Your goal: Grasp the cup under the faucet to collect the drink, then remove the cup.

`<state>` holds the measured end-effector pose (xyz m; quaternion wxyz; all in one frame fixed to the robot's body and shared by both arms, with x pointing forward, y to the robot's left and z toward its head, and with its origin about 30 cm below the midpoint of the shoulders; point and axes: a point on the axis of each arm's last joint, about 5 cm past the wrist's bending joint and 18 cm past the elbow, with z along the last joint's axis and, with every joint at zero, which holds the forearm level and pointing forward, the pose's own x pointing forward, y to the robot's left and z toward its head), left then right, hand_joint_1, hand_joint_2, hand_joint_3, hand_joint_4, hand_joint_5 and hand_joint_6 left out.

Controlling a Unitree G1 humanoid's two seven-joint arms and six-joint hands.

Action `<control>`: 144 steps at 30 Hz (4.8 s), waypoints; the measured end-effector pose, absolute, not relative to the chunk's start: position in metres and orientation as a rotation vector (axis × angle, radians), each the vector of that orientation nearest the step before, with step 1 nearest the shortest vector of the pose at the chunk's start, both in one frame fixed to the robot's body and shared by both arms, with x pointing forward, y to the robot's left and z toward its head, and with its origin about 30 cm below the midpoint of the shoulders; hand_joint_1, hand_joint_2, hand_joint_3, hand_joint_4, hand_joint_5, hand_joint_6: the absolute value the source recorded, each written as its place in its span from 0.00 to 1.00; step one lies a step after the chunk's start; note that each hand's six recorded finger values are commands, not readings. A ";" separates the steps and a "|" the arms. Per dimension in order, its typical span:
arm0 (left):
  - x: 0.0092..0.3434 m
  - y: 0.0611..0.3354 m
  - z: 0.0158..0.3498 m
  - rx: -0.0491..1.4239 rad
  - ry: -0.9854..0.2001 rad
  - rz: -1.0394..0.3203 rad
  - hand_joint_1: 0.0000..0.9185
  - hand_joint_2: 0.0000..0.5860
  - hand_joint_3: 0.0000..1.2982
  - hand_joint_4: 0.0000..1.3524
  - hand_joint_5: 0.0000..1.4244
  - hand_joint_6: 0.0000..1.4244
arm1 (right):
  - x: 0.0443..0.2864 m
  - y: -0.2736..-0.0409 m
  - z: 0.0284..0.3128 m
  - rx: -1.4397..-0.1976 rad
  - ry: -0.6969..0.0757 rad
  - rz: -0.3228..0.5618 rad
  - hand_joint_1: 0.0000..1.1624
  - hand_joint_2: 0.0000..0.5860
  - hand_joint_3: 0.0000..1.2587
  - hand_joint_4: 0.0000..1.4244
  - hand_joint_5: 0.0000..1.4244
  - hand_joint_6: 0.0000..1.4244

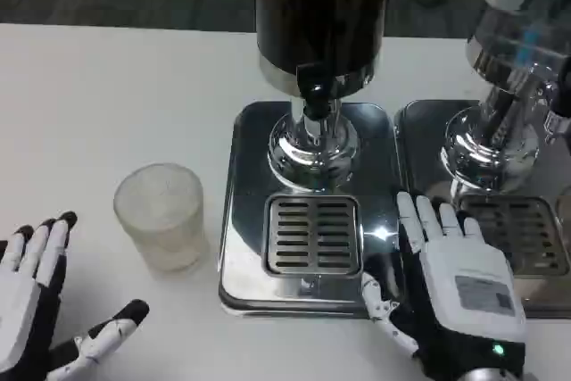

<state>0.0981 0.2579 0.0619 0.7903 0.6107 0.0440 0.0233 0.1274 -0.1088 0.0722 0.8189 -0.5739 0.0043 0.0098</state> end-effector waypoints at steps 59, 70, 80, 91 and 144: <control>0.149 0.271 0.038 0.806 -0.040 0.036 0.00 0.00 0.00 0.00 0.00 0.00 | 0.129 -0.103 0.071 -1.178 0.066 -0.026 0.14 0.82 0.01 0.00 0.00 0.00; 0.165 0.260 0.032 0.819 -0.028 -0.021 0.02 0.00 0.00 0.00 0.00 0.00 | 0.131 -0.103 0.071 -1.180 0.072 -0.028 0.13 0.80 0.02 0.00 0.00 0.00; 0.177 0.257 0.032 0.831 -0.017 -0.048 0.11 0.00 0.00 0.00 0.00 0.00 | 0.133 -0.101 0.072 -1.171 0.074 -0.032 0.12 0.80 0.03 0.00 0.00 0.00; 0.183 0.256 0.029 0.831 0.007 -0.051 0.13 0.00 0.00 0.00 0.02 0.00 | 0.134 -0.100 0.072 -1.165 0.076 -0.034 0.11 0.81 0.03 0.00 0.00 0.00; 0.185 0.247 0.025 0.765 -0.152 0.056 0.49 0.18 0.30 0.43 0.58 0.64 | 0.139 -0.102 0.073 -1.147 0.114 -0.022 0.09 0.83 0.07 0.00 0.00 0.00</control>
